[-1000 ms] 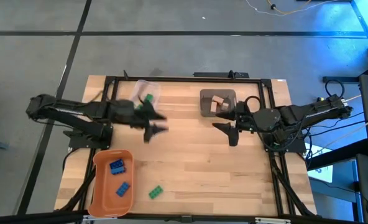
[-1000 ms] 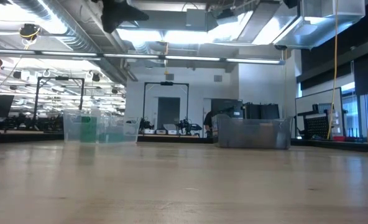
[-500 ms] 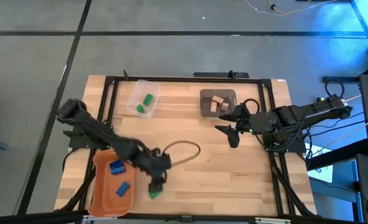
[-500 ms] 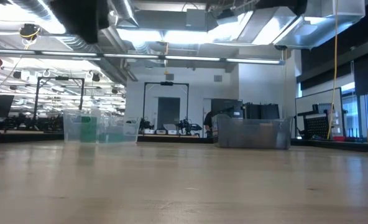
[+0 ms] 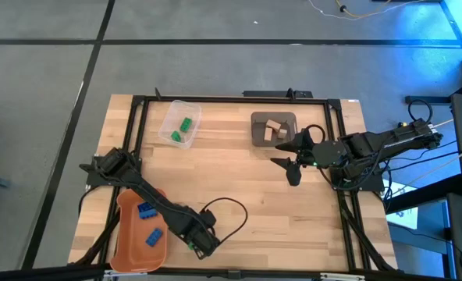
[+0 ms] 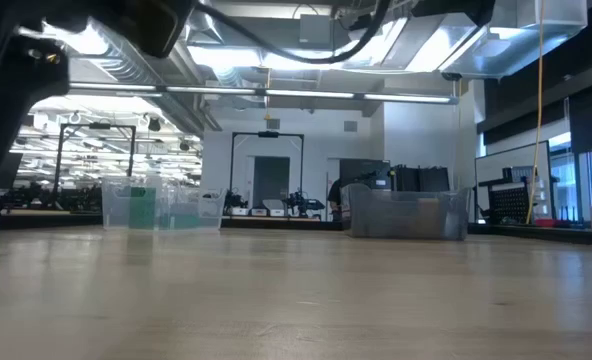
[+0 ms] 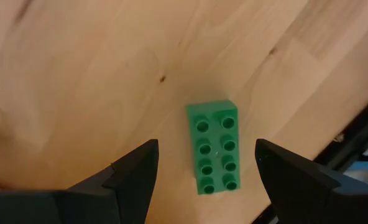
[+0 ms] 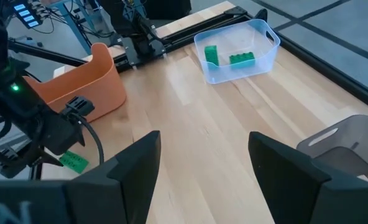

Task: Sort & place blocks by color
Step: Put the green game piece into the transparent bin

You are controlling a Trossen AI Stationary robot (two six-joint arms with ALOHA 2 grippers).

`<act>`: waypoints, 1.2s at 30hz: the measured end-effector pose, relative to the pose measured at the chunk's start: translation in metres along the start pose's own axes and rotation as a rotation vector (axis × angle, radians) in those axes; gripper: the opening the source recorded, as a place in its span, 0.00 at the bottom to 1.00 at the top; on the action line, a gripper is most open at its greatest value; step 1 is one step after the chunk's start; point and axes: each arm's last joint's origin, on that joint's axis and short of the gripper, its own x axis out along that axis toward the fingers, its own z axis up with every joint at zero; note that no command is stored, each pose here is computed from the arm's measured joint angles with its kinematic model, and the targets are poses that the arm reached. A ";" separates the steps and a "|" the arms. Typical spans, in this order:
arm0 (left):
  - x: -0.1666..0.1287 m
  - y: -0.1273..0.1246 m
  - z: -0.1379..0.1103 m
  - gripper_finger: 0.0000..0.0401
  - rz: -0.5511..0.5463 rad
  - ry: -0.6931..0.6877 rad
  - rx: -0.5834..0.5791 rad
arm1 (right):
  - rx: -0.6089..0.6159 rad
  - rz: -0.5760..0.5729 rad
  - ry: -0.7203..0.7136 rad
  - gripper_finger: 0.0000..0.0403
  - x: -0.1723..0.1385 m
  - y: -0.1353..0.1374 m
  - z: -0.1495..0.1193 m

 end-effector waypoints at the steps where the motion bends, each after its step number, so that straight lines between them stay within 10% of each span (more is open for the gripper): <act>1: 0.004 -0.001 -0.001 0.65 0.005 0.004 -0.011 | -0.004 0.000 0.001 0.61 0.000 0.000 0.000; 28: 0.049 -0.008 -0.007 0.64 0.057 -0.003 0.010 | -0.033 -0.022 0.016 0.61 0.000 -0.002 -0.002; 36: 0.049 -0.004 -0.008 0.43 0.095 0.016 0.085 | -0.032 -0.025 0.020 0.61 0.000 -0.002 -0.002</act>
